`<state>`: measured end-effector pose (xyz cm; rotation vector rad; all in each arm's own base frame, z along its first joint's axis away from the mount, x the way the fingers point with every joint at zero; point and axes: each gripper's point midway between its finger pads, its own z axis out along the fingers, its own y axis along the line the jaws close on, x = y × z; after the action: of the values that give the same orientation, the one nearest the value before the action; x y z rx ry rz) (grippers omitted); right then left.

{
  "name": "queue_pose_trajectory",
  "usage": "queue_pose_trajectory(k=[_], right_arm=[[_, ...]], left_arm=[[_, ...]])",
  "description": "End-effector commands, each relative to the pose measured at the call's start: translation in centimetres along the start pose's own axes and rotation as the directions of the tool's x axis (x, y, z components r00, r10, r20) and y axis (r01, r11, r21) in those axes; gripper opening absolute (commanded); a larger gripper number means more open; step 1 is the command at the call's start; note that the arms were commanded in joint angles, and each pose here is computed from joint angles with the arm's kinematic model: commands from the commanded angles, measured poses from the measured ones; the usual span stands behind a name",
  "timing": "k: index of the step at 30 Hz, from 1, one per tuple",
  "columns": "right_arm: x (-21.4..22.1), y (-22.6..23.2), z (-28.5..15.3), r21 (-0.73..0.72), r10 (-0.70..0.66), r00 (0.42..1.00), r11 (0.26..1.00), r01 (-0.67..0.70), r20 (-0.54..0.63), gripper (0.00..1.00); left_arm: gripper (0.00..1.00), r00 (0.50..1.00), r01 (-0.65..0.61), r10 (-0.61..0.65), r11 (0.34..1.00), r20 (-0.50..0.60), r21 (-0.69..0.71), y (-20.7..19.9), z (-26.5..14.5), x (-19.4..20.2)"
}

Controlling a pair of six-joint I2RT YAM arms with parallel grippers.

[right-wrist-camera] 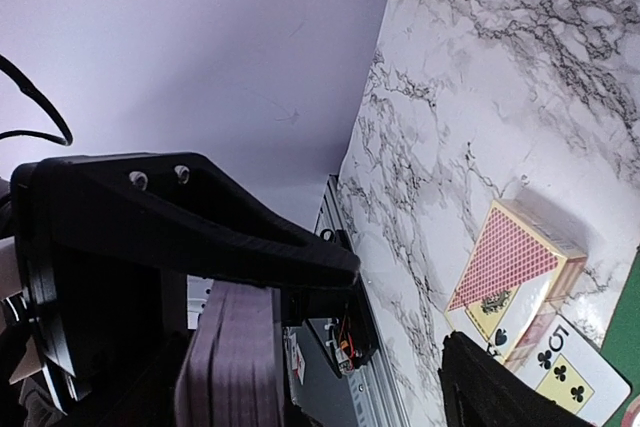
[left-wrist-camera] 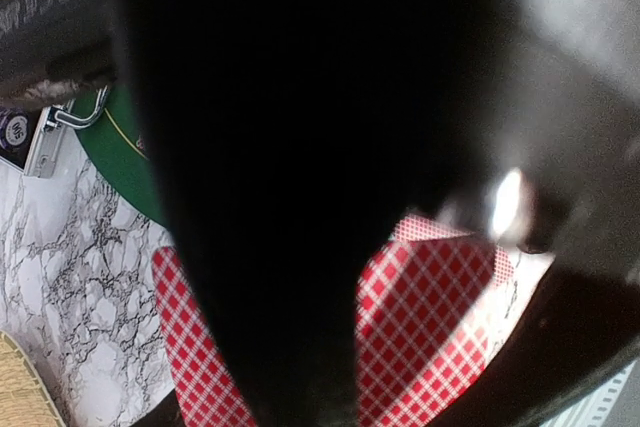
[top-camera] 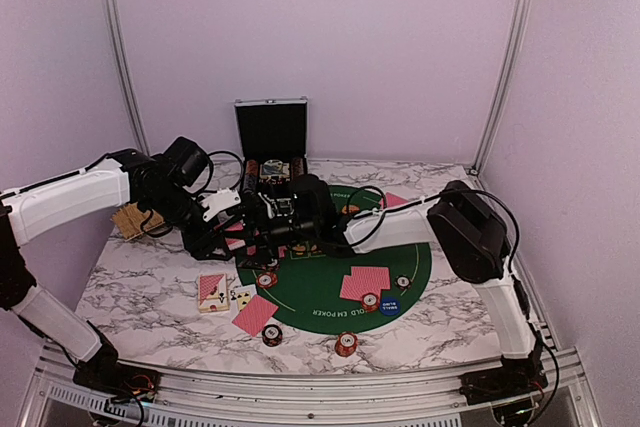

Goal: Distribute texas hold em gaming equipment

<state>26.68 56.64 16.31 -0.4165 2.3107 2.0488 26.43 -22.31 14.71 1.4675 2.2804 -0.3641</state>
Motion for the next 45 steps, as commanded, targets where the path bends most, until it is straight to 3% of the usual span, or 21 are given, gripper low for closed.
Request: queue_pose_trajectory(k=[1, 5, 9, 15, 33, 45], right_arm=[[0.4, 1.0, 1.8, -0.05, -0.014, 0.999, 0.999, 0.012, -0.035, 0.86], [0.1, 0.2, 1.8, -0.029, 0.005, 1.0, 1.0, -0.006, -0.03, 0.81], [-0.6, -0.8, 0.5, -0.022, 0.048, 0.999, 0.999, -0.048, 0.018, 0.69], [-1.7, -1.8, -2.0, -0.002, 0.073, 0.994, 0.997, -0.073, 0.081, 0.65], [-2.4, 0.8, -4.4, -0.02, 0.013, 0.994, 1.0, -0.011, 0.105, 0.44], [-2.3, 2.0, -5.1, -0.033, -0.005, 0.994, 0.999, 0.008, 0.108, 0.23]], left_arm=[[0.0, 1.0, 0.004, -0.004, 1.0, 0.007, 0.011, -0.2, -0.3, -0.3], [0.0, 1.0, 0.002, -0.002, 1.0, 0.009, 0.008, -0.1, -0.4, -0.4], [0.0, 1.0, 0.001, -0.001, 1.0, 0.011, 0.005, -0.1, -0.5, -0.5], [0.0, 1.0, 0.001, -0.002, 1.0, 0.016, 0.006, -0.1, -0.6, -0.6], [0.0, 1.0, 0.006, -0.006, 1.0, 0.011, 0.009, -0.1, -0.4, -0.6], [0.0, 1.0, 0.007, -0.007, 1.0, 0.006, 0.007, -0.2, -0.4, -0.3]])
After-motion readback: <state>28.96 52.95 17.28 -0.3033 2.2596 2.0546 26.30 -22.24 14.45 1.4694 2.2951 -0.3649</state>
